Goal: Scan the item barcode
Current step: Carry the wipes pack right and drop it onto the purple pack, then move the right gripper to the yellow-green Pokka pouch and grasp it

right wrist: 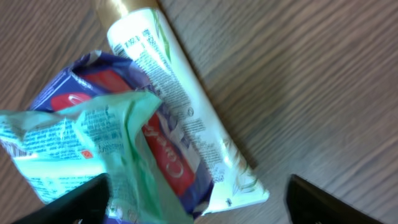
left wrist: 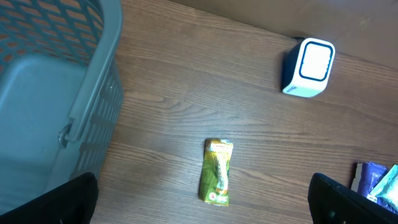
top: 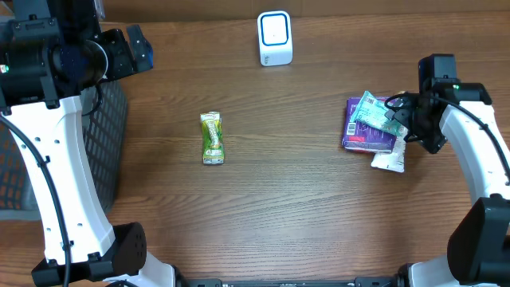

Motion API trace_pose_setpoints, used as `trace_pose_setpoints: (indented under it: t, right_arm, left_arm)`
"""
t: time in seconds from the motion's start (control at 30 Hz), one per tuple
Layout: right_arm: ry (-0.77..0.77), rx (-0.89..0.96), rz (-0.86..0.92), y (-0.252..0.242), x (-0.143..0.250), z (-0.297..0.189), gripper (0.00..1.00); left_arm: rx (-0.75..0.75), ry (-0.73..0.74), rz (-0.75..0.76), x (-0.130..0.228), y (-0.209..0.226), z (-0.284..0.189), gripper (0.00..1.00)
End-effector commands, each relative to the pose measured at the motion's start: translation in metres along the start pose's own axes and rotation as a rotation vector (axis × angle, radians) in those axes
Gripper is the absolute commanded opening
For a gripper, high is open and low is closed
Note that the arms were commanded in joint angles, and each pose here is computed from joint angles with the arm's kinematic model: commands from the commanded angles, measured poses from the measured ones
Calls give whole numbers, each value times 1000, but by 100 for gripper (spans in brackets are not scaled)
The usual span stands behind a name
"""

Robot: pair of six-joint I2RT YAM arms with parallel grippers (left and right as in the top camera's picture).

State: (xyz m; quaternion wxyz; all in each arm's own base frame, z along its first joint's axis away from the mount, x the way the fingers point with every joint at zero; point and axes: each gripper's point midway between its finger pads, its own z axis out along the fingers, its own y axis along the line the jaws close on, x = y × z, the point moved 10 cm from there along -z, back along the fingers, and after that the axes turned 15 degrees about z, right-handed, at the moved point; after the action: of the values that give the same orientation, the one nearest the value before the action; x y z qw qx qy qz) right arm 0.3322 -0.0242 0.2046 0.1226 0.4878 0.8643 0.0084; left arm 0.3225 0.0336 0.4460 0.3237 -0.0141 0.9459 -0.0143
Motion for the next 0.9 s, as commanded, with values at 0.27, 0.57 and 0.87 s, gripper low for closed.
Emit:
trace_pose_setpoints:
  t: [0.27,0.57,0.87]
  right_arm:
    - [167,-410,-126,48,17,-92,100]
    - [304,-589,-363,111,96,-76,100]
    - [440,-590,-611,154,204,-32,100]
  left_arm:
    - [3,-15,22,-3,-1,-2,100]
    - [3,-14,22,-3,-1,-1,100]
    - [3,-14,22,-3,-1,-1,99]
